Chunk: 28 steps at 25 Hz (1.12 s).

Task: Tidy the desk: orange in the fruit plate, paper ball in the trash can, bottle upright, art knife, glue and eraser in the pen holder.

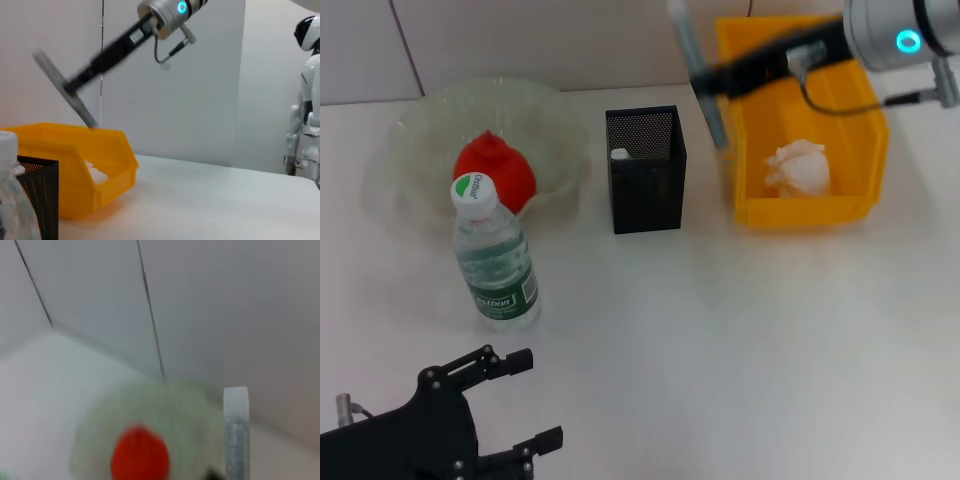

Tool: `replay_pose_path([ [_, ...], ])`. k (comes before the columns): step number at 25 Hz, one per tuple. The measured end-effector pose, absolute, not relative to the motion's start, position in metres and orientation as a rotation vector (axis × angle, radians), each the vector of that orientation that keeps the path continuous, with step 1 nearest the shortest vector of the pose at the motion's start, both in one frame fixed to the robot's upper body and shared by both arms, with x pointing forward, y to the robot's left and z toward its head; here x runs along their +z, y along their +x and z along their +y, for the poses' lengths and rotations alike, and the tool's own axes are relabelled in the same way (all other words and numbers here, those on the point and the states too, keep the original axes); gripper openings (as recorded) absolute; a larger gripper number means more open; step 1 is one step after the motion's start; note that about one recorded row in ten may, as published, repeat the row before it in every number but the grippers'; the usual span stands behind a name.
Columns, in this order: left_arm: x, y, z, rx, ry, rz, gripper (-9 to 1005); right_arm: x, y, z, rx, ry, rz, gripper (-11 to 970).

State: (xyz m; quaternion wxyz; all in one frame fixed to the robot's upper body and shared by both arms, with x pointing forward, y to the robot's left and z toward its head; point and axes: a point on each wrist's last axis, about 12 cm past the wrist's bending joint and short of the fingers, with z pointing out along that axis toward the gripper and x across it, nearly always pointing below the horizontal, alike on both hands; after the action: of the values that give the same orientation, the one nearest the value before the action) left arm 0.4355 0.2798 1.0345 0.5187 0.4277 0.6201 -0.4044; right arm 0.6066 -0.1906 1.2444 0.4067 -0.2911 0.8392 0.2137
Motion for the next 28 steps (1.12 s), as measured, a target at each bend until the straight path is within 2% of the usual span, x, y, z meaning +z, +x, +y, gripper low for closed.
replay_pose_path([
  [4, 1.035, 0.436, 0.278, -0.998, 1.001, 1.505, 813, 1.243, 0.608, -0.192, 0.566, -0.750, 1.958, 126],
  [7, 1.035, 0.437, 0.277, -1.013, 0.990, 1.513, 813, 1.230, 0.608, -0.192, 0.580, -0.764, 1.843, 126],
  [18, 1.039, 0.444, 0.273, -1.041, 0.953, 1.519, 813, 1.159, 0.599, -0.205, 0.590, -0.755, 1.487, 125],
  [28, 1.040, 0.447, 0.271, -1.078, 0.932, 1.534, 813, 1.118, 0.592, -0.213, 0.513, -0.738, 1.369, 124],
])
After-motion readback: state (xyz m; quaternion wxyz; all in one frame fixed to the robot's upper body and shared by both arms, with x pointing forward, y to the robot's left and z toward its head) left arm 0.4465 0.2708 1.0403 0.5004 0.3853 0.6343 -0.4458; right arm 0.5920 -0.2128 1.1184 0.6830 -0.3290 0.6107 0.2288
